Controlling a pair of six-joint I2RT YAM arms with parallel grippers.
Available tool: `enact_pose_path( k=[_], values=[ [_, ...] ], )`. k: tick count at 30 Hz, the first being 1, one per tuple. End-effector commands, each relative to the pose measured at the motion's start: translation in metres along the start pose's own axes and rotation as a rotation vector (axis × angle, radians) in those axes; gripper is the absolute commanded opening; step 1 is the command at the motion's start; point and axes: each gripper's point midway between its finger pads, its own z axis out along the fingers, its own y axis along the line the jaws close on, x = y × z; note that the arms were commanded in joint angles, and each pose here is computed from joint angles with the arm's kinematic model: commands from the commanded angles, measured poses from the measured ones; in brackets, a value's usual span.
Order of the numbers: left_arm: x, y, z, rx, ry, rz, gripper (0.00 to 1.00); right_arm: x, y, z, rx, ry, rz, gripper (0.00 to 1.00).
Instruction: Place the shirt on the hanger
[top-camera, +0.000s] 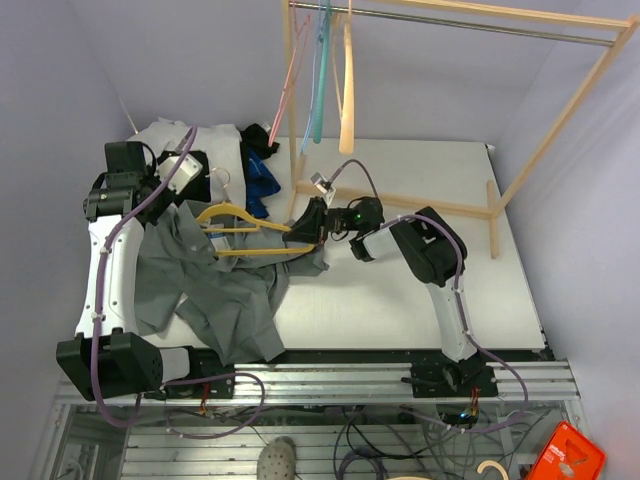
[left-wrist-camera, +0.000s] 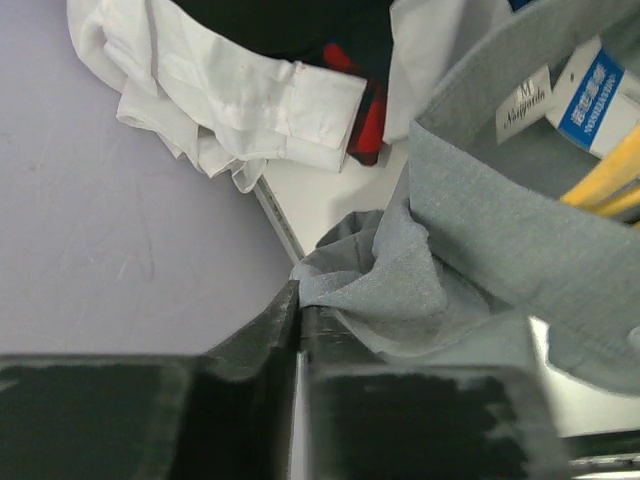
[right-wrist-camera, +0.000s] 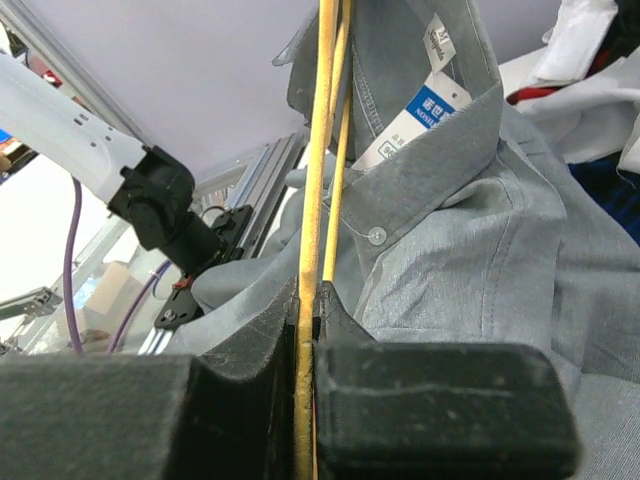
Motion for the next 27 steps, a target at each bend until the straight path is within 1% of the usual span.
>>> enact_pose_path(
  k=[1, 3, 4, 5, 8, 10, 12, 14, 16, 18, 20, 24, 27],
  values=[
    [0.01, -0.007, -0.006, 0.045, 0.044, 0.041, 0.3, -0.012, 0.032, 0.002, -0.107, -0.053, -0.245, 0.0],
    [0.013, -0.003, -0.013, 0.04, 0.071, 0.027, 0.67, -0.01, 0.034, 0.001, -0.099, -0.055, -0.254, 0.0],
    [0.012, 0.0, -0.017, 0.032, 0.068, 0.02, 0.95, -0.008, 0.033, 0.0, -0.097, -0.054, -0.253, 0.0],
    [0.007, 0.005, -0.023, 0.018, 0.056, 0.015, 1.0, -0.007, 0.032, -0.001, -0.092, -0.054, -0.252, 0.0],
    [-0.009, 0.019, -0.043, -0.024, 0.007, -0.007, 0.99, -0.005, 0.03, -0.005, -0.072, -0.063, -0.261, 0.0],
    [-0.022, 0.023, -0.056, -0.012, -0.027, -0.022, 0.99, -0.004, 0.029, -0.007, -0.063, -0.065, -0.27, 0.0],
    [-0.032, 0.016, -0.061, 0.07, -0.041, -0.047, 0.99, -0.005, 0.029, -0.009, -0.054, -0.069, -0.277, 0.0],
    [-0.038, -0.001, -0.059, 0.199, -0.038, -0.075, 0.99, -0.006, 0.029, -0.01, -0.05, -0.072, -0.283, 0.0],
    [-0.035, -0.029, -0.05, 0.364, -0.015, -0.096, 0.99, -0.007, 0.029, -0.011, -0.044, -0.077, -0.286, 0.0],
    [-0.023, -0.062, -0.037, 0.54, 0.035, -0.111, 0.99, -0.008, 0.029, -0.011, -0.041, -0.079, -0.292, 0.0],
    [-0.013, -0.084, -0.026, 0.649, 0.078, -0.147, 0.99, -0.009, 0.028, -0.012, -0.04, -0.08, -0.293, 0.0],
    [-0.002, -0.104, -0.013, 0.741, 0.134, -0.199, 0.99, -0.014, 0.028, -0.014, -0.034, -0.087, -0.303, 0.0],
    [0.006, -0.105, -0.005, 0.734, 0.177, -0.198, 0.99, -0.016, 0.028, -0.015, -0.034, -0.089, -0.308, 0.0]
  ],
)
